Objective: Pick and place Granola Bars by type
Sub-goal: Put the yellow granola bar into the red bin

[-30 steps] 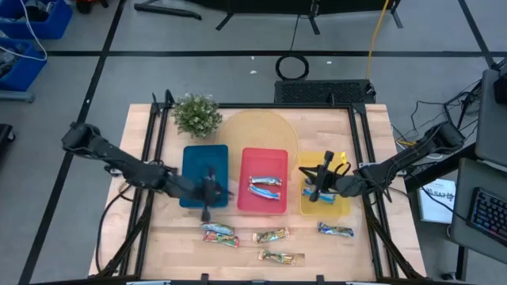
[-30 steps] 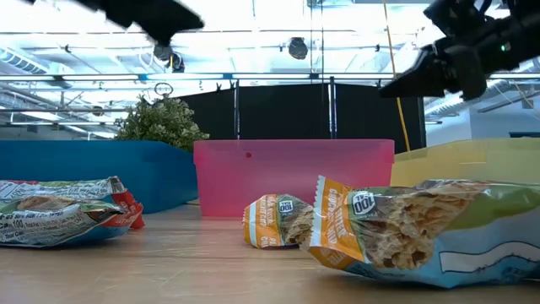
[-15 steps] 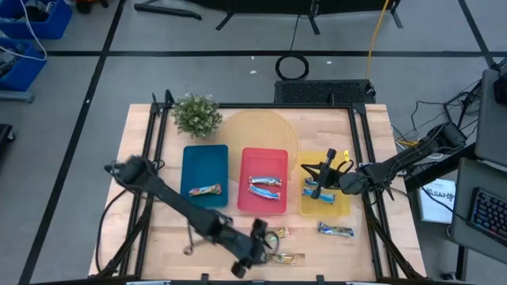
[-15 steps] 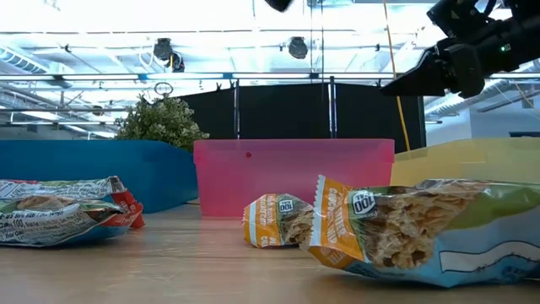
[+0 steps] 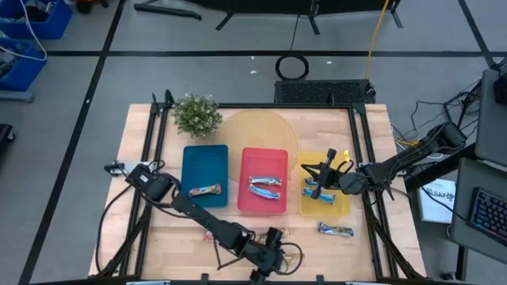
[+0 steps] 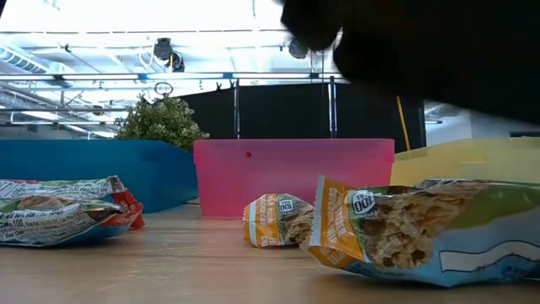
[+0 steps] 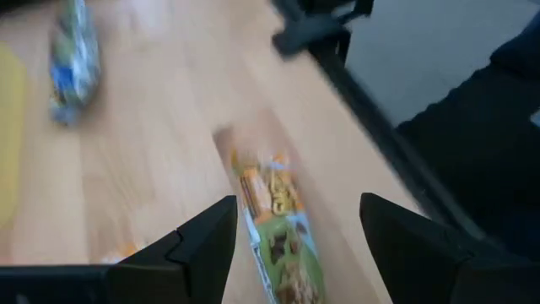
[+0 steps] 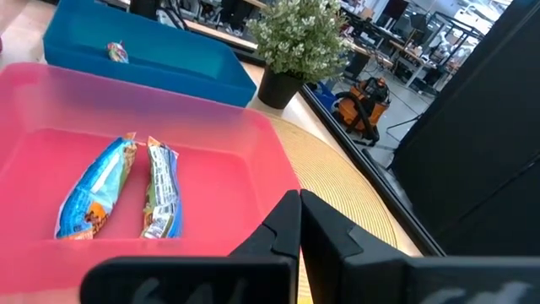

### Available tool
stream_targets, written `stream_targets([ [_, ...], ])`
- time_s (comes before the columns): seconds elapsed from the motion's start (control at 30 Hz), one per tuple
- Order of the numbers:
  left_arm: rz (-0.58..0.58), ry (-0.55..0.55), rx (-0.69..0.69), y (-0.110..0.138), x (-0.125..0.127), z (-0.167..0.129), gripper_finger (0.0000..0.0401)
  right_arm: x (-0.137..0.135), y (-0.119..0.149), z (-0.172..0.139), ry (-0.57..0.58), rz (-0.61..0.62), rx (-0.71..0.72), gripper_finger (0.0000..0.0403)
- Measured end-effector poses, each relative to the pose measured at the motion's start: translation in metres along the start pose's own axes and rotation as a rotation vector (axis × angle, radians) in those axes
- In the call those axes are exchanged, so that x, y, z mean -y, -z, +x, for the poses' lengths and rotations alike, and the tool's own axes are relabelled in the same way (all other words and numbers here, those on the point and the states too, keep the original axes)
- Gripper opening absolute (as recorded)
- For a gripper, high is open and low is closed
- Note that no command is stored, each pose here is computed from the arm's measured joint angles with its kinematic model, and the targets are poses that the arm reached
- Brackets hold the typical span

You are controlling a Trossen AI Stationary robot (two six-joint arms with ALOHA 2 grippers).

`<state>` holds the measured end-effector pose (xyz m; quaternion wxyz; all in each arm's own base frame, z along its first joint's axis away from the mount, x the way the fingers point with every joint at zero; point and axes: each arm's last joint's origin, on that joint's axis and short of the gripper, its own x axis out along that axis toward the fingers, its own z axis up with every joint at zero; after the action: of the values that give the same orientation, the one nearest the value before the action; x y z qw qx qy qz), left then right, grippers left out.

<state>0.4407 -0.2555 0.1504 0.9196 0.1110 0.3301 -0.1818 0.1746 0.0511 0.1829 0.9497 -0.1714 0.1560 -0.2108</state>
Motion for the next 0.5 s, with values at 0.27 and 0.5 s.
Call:
stream_targets([
  [0.27, -0.048, 0.014, -0.05, 0.007, 0.001, 0.005, 0.0257, 0.0, 0.001, 0.0, -0.001, -0.016, -0.007, 0.0],
  [0.5, -0.13, -0.016, -0.135, 0.02, 0.002, 0.01, 0.0257, 0.0, 0.0, 0.0, 0.0, -0.042, -0.001, 0.0],
])
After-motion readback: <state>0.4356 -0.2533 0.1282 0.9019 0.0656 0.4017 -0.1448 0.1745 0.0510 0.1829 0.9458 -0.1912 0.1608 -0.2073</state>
